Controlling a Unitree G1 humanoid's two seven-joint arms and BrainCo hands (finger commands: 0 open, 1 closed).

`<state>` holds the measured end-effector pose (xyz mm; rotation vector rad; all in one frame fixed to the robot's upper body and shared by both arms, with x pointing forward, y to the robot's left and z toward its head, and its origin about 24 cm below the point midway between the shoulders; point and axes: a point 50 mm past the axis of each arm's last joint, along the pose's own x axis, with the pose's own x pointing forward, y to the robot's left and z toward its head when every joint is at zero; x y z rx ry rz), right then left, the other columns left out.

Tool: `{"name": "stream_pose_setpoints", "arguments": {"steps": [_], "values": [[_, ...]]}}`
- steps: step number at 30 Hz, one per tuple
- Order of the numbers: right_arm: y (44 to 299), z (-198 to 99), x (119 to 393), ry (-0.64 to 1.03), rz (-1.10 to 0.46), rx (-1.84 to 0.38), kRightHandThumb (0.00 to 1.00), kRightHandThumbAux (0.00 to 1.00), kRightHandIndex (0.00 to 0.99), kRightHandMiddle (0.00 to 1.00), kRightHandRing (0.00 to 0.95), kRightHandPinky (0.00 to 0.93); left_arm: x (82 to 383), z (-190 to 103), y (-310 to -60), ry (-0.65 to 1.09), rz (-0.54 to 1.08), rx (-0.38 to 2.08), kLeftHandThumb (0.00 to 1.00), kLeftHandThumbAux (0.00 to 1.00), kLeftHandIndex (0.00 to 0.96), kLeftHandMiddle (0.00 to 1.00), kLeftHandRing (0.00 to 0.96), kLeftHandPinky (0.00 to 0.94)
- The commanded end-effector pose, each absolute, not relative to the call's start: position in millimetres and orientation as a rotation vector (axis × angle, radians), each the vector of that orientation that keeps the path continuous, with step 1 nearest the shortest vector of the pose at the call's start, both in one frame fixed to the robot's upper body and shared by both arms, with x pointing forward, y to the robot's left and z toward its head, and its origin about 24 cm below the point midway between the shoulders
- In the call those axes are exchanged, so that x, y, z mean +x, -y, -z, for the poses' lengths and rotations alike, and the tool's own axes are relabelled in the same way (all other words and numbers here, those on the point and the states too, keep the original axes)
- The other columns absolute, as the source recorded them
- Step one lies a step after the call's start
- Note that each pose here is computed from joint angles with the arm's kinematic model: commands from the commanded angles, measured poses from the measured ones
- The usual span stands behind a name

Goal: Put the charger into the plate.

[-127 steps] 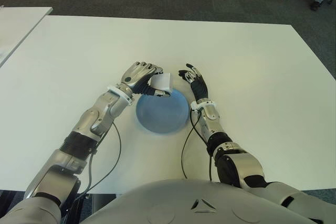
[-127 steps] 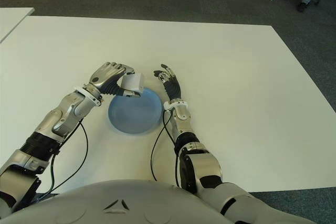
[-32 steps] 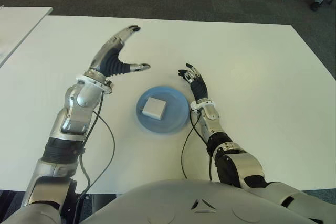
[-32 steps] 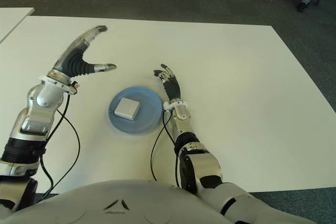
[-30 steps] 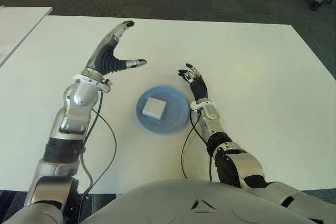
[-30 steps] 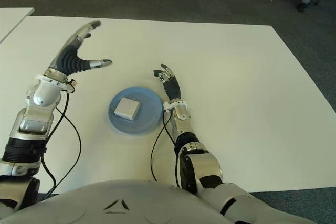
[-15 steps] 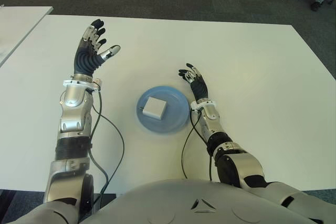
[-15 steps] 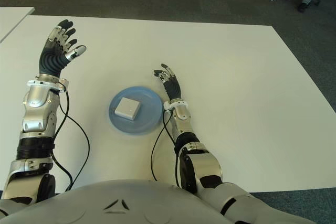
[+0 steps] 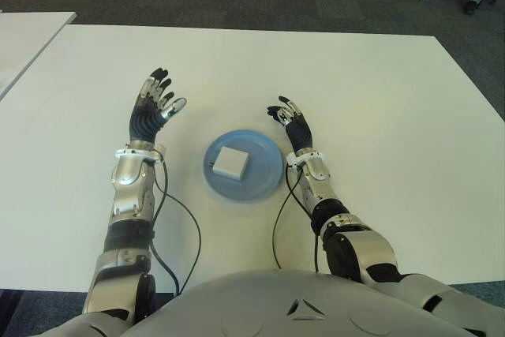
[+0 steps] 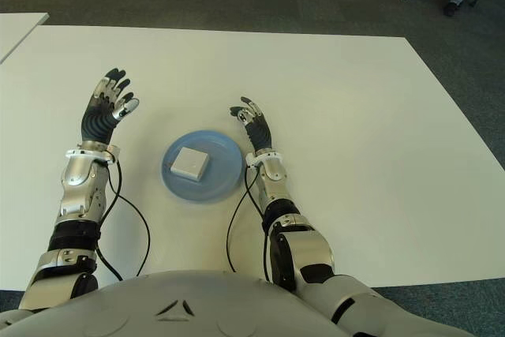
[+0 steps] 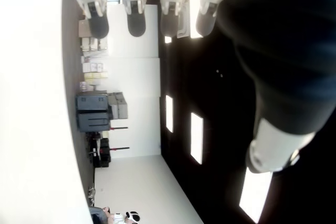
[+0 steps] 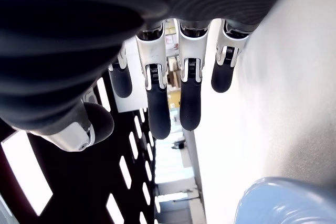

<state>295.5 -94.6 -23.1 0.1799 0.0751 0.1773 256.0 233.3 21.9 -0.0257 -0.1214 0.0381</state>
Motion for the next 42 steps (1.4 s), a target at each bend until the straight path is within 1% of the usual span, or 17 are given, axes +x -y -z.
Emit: {"name": "stream_pose_setpoints", "arguments": {"steps": [1,11,20,23,36,42], "values": [[77.9,39.9,281.5,-0.175,-0.178,0.244,0.000,0.514,0.155,0.362,0.294,0.155,247.9,-2.5,-229.0,0.063,-0.040,-0.061,0.000,0.706,0.000,0.000,0.000,0.000],[78.4,39.2,281.7,-0.167,-0.173,0.234,0.000,0.507,0.156,0.368,0.296,0.158,239.6,9.4,-221.8,0.009,-0.031,-0.041,0.000,0.705,0.000,0.000,0.000,0.000],[78.4,39.4,282.5,-0.175,-0.175,0.224,0.000,0.504,0.159,0.372,0.307,0.173,235.5,15.6,-217.6,-0.031,-0.032,0.010,0.000,0.676,0.000,0.000,0.000,0.000],[78.4,39.4,282.5,-0.176,-0.174,0.226,0.000,0.499,0.154,0.368,0.301,0.156,234.2,17.9,-215.7,-0.040,-0.037,0.023,0.000,0.662,0.000,0.000,0.000,0.000],[79.8,39.4,281.9,-0.170,-0.177,0.221,0.000,0.494,0.147,0.374,0.303,0.161,225.3,38.8,-206.0,-0.115,-0.062,0.049,0.000,0.633,0.000,0.000,0.000,0.000],[82.7,40.0,281.0,-0.166,-0.176,0.223,0.000,0.500,0.144,0.374,0.302,0.134,224.6,45.4,-200.0,-0.128,-0.053,0.070,0.000,0.618,0.000,0.000,0.000,0.000]]}}
